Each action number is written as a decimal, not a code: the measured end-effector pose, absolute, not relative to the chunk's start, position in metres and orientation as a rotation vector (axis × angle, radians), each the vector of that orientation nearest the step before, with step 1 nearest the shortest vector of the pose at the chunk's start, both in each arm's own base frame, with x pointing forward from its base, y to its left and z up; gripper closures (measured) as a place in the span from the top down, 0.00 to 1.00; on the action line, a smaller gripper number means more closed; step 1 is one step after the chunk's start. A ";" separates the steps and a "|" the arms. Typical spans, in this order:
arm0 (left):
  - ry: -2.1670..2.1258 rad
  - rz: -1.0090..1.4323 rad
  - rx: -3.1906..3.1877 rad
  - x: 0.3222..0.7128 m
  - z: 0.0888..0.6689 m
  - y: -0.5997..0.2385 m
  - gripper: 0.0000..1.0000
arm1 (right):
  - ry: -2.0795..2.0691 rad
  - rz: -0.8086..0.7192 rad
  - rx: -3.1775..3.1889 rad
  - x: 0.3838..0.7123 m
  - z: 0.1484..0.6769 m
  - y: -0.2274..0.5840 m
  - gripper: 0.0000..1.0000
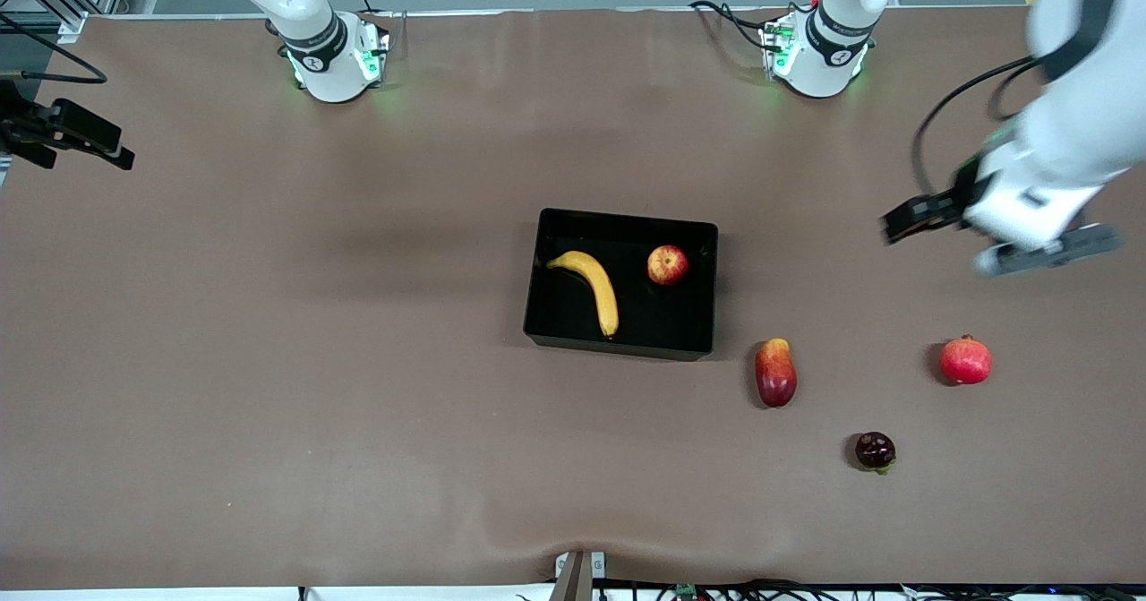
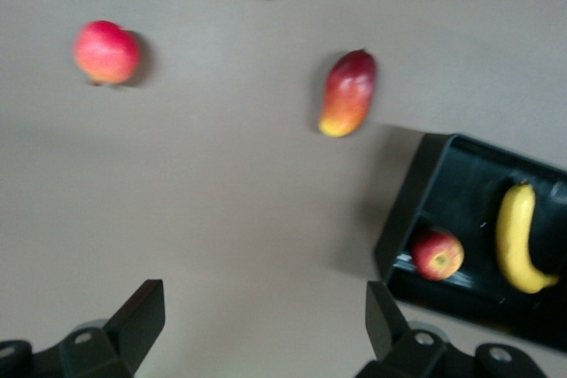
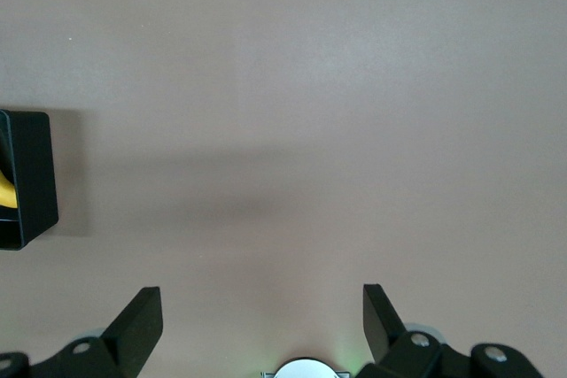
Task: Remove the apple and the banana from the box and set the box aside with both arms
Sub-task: 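Lower the left gripper into the tray onto the red apple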
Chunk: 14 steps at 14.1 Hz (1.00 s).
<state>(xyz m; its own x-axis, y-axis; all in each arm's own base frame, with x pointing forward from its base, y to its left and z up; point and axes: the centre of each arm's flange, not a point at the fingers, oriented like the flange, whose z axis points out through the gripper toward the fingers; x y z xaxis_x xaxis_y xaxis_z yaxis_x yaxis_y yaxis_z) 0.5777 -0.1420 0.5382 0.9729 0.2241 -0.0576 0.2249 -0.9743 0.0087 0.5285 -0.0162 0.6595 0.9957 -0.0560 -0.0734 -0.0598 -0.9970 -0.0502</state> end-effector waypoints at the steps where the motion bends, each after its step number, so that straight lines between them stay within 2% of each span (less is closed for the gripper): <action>1: 0.383 -0.091 3.097 0.578 0.521 -0.168 1.00 | 0.089 0.111 -3.086 0.528 0.659 -0.016 1.00; 4: 0.430 -0.098 3.081 0.570 0.459 -0.243 1.00 | 0.089 0.111 -3.086 0.528 0.660 -0.016 1.00; 7: 0.420 -0.170 3.097 0.555 0.397 -0.283 1.00 | 0.089 0.111 -3.086 0.528 0.660 -0.016 1.00; 14: 0.601 -0.190 3.063 0.518 0.311 -0.360 1.00 | 0.089 0.111 -3.086 0.528 0.660 -0.016 1.00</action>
